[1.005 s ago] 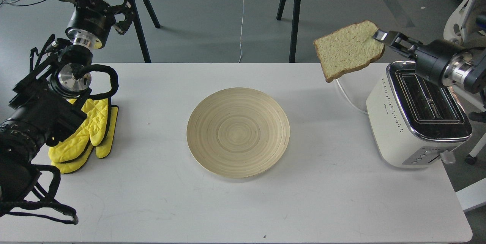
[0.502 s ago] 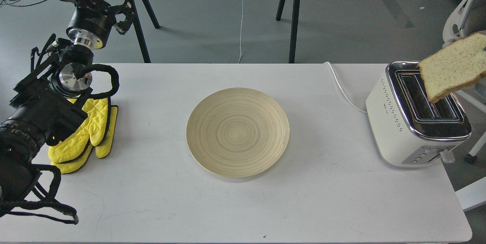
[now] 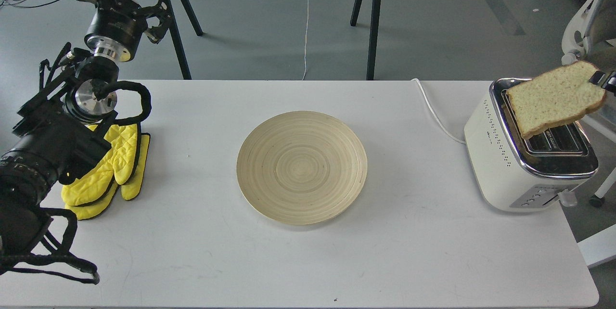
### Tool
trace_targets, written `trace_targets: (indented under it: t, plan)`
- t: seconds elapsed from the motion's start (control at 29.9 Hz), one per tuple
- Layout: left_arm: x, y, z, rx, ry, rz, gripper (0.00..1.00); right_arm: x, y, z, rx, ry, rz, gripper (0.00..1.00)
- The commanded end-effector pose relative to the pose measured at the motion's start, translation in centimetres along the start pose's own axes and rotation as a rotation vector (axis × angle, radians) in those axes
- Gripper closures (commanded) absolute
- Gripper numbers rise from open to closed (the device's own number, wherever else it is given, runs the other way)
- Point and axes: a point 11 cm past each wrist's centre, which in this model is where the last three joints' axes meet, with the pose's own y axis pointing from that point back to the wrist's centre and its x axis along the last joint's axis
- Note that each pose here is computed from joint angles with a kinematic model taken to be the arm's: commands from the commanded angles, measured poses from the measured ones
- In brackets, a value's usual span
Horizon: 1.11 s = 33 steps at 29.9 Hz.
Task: Put bread in toaster with right arm
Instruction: 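Lower the bread slice into the toaster slot with the right gripper, then release the bread and raise the right gripper away from the toaster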
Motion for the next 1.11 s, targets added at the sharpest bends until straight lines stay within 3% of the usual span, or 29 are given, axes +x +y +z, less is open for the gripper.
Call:
trace_targets:
  t: [0.0, 0.87, 0.94, 1.07]
  plan:
    - [0.0, 0.0, 0.0, 0.000, 0.000, 0.000, 0.00, -0.4, -0.6, -0.2, 0.003, 0.014, -0.004, 1.00]
    - [0.1, 0.0, 0.0, 0.001, 0.000, 0.001, 0.00, -1.4, -0.2, 0.8, -0.016, 0.018, -0.029, 0.99]
    - [0.0, 0.0, 0.0, -0.002, 0.000, 0.000, 0.00, -1.9, -0.8, 0.1, 0.004, 0.021, -0.040, 0.92]
    - [0.1, 0.0, 0.0, 0.001, 0.000, 0.001, 0.00, -2.1, -1.5, -1.4, 0.040, 0.013, -0.043, 0.62]
